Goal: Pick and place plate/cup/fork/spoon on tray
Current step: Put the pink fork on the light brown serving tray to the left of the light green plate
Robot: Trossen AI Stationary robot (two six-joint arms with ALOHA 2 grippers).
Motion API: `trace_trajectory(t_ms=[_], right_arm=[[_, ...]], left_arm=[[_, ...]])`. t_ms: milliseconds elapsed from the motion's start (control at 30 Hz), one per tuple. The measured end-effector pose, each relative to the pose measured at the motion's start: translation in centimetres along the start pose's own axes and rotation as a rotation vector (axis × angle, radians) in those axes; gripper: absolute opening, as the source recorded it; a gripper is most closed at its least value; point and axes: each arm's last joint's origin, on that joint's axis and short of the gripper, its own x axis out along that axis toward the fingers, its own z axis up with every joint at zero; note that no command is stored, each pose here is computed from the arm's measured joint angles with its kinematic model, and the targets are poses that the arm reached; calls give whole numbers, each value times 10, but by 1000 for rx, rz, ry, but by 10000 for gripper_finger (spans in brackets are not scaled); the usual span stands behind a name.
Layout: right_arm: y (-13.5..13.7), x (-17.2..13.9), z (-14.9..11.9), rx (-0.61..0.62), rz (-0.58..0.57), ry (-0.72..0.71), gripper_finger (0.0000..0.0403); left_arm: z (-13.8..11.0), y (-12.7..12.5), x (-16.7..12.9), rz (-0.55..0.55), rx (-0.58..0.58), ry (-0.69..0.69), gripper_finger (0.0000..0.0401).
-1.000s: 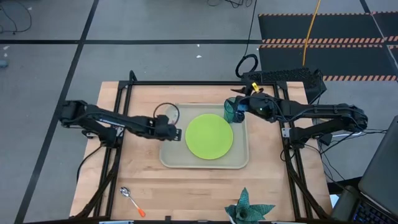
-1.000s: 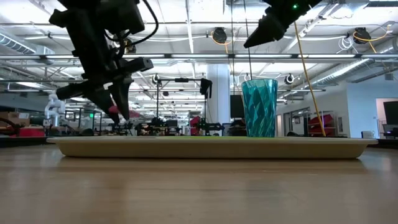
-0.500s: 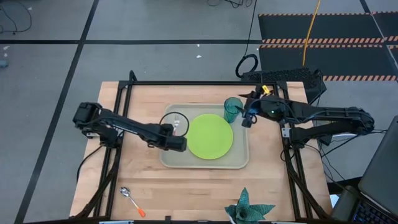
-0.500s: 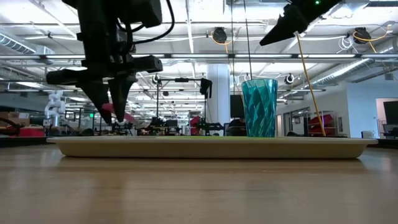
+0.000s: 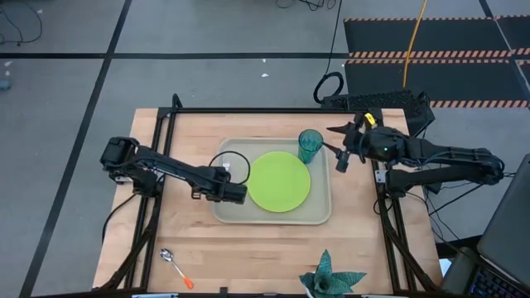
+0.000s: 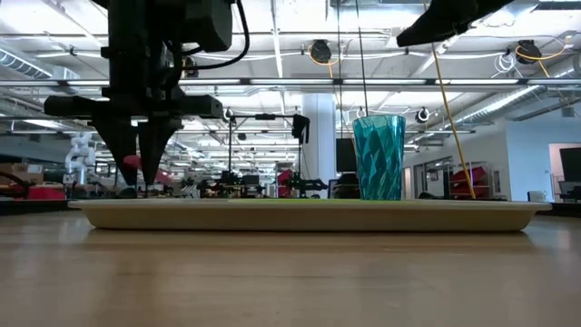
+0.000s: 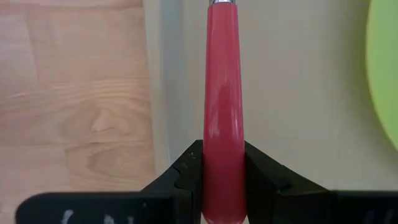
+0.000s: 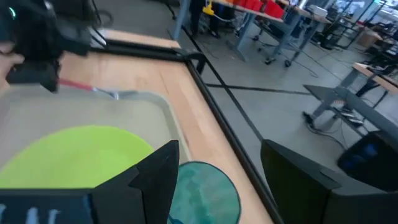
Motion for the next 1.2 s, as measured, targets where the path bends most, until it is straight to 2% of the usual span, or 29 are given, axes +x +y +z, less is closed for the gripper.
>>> trace_trajectory(t_ms=[233,500,633,900,1100,1200], right_arm=[[-2,-4,1,28,0,-17,219],[1,-4,1,21,102,-38,219],[1,-4,1,17,99,-38,219],[1,-4,1,11,100,-38,219],[1,-5,1,-3,99,-40,219],[1,-5,1,-3,99,-40,219]], left_arm=[[-2,-8,6,-42,19,9,78],[-2,-9,6,-53,24,3,88],[-4,-13,9,-73,48,36,107],[-4,-14,18,-29,64,105,148],[3,-22,20,-96,97,63,179],[11,-23,21,-102,74,18,189]])
